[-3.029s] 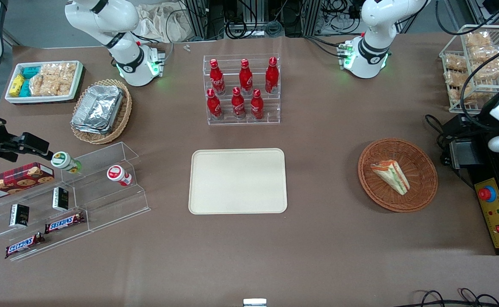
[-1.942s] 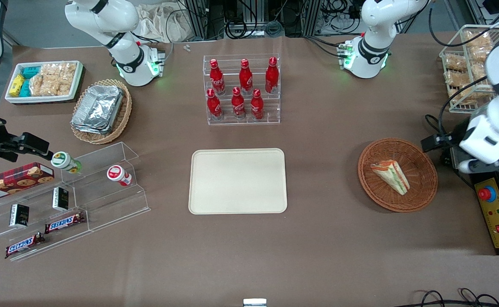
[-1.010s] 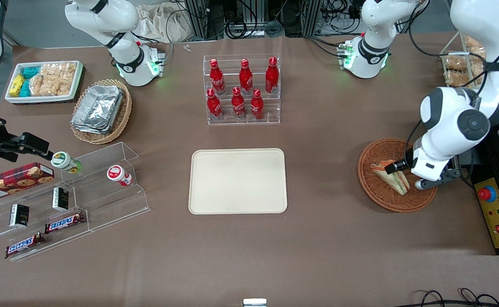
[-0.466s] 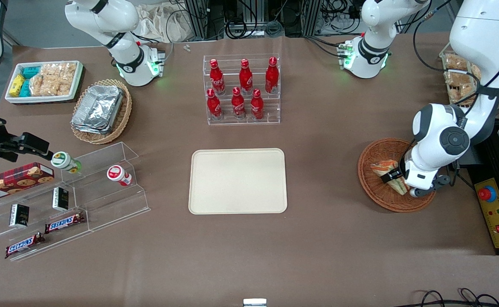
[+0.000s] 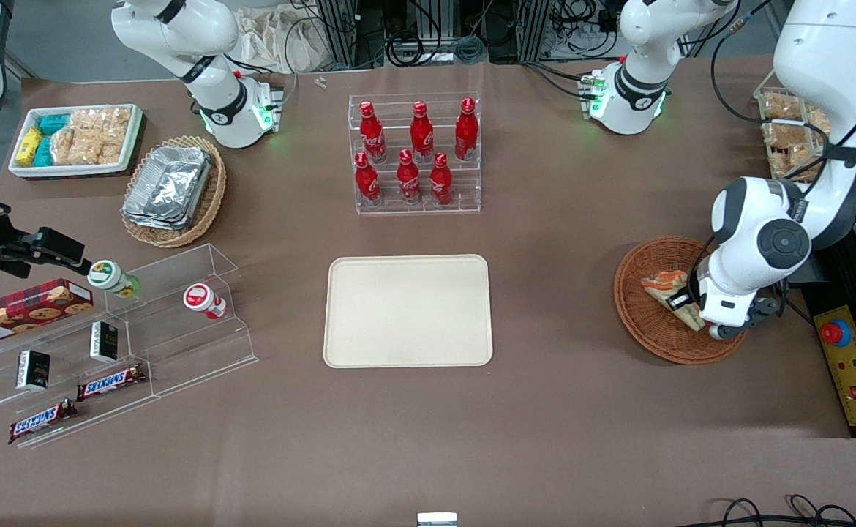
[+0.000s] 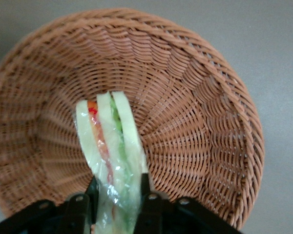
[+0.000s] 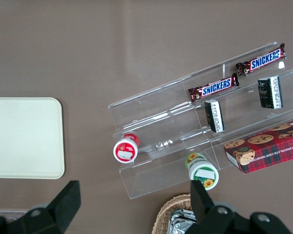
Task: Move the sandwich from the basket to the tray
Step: 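Close the left gripper on the sandwich's wrapped edge, then lift the sandwich out of the basket with the left gripper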
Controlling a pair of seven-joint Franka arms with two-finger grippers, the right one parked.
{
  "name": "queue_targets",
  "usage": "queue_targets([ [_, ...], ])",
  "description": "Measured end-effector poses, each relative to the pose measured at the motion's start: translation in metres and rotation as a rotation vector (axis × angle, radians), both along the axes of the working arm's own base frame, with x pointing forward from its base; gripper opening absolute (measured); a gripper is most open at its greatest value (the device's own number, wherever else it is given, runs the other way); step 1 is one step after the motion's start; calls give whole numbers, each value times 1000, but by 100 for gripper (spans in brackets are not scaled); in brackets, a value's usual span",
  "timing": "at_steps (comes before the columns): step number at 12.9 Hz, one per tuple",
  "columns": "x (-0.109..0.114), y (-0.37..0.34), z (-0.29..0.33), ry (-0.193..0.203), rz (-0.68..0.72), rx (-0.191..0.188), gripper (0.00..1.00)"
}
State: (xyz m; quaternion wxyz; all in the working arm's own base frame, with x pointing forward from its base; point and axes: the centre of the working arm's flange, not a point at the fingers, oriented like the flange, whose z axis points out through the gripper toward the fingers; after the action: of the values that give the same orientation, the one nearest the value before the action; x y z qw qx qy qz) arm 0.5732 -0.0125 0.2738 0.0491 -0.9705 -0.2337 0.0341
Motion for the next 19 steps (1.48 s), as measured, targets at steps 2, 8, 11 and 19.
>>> queue_targets([
  [2, 9, -15, 45, 50, -8, 37, 27],
  [8, 30, -45, 226, 124, -78, -63, 15],
  [11, 28, -68, 256, 98, -144, -80, 15],
  [19, -9, -253, 210, 87, -440, -153, 13],
])
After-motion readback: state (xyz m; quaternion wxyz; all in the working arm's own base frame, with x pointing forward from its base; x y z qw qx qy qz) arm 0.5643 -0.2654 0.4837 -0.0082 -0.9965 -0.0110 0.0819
